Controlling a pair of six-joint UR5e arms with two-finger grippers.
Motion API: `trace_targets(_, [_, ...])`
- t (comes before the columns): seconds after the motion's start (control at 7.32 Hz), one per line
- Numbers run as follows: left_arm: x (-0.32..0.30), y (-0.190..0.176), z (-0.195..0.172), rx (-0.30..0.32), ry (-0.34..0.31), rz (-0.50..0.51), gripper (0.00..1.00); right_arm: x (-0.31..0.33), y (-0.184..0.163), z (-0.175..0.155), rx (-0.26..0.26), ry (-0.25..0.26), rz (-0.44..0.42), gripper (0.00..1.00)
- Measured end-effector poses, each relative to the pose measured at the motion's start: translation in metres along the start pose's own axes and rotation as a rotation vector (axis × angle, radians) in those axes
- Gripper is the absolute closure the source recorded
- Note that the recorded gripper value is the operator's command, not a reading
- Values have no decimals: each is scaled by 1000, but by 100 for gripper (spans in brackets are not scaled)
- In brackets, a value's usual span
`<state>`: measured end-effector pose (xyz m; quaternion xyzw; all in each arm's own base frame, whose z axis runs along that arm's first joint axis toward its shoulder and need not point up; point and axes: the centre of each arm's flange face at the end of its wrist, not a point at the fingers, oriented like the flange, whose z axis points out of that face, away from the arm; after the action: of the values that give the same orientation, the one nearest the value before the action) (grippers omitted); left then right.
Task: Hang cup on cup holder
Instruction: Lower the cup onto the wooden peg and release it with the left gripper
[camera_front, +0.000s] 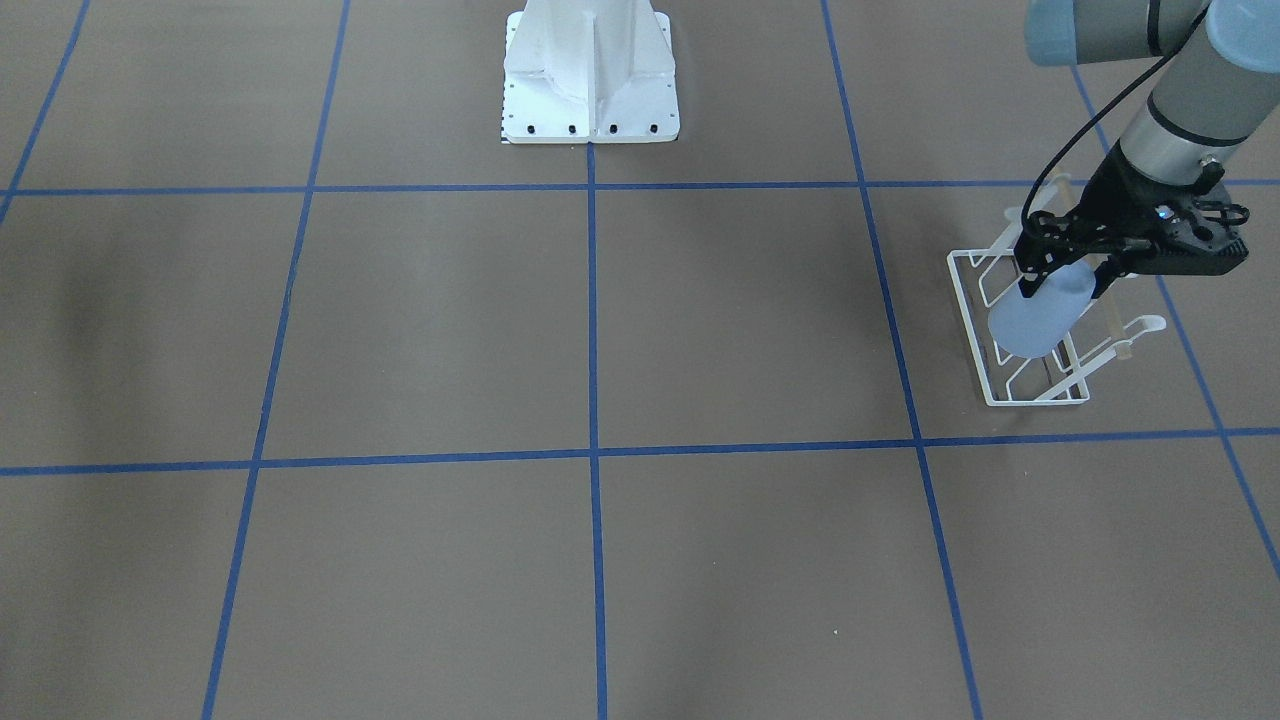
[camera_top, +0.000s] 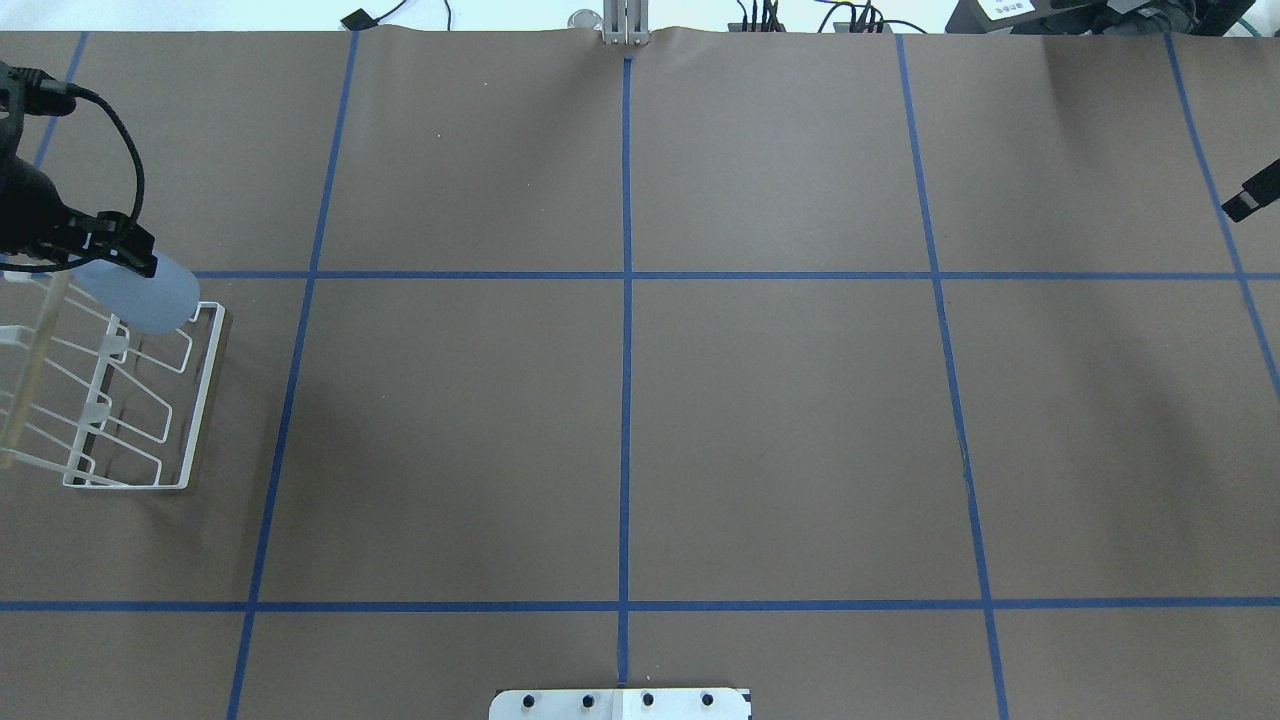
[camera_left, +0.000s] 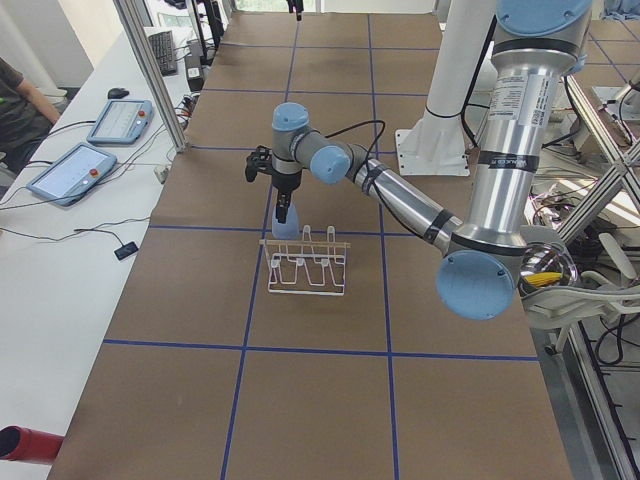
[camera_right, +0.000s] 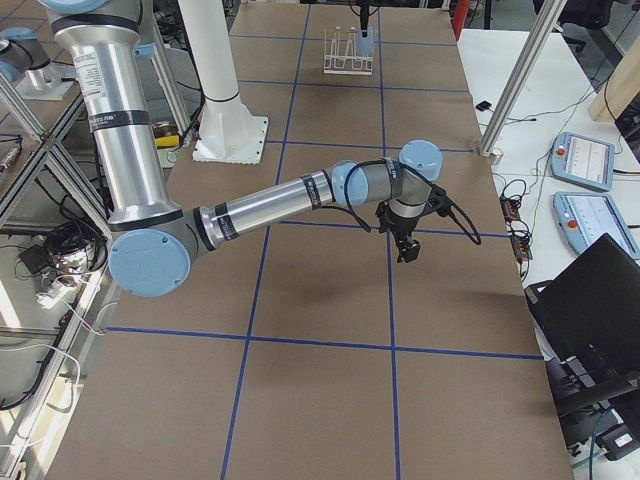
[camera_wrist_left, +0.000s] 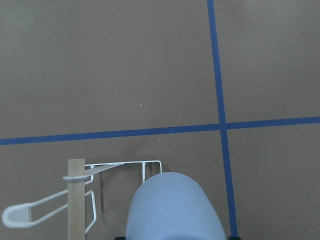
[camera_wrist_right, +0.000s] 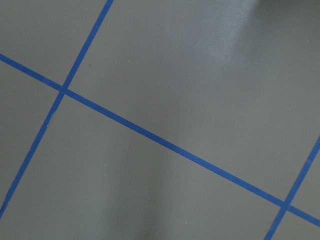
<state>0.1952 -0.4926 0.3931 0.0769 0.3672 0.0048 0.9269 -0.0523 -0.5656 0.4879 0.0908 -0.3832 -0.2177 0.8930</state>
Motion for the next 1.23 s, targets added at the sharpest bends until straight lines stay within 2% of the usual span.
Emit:
trace_targets(0.14, [0, -1, 8, -13, -4, -1, 2, -2, -1, 2, -3, -2, -3, 0])
trace_targets(0.55, [4, -8, 20, -30, -8, 4, 1, -10, -7, 6, -10, -5, -16, 0])
trace_targets(0.82, [4, -7, 18, -28, -7, 53, 1, -14, -10, 3, -3, -5, -25, 0])
trace_targets(1.09, [-9, 2, 0, -14, 2, 112, 2, -15, -10, -3, 9, 0, -28, 0])
trace_targets(1.23, [-40, 5, -11, -4, -12, 156, 1, -12, -9, -7, 14, 3, -22, 0])
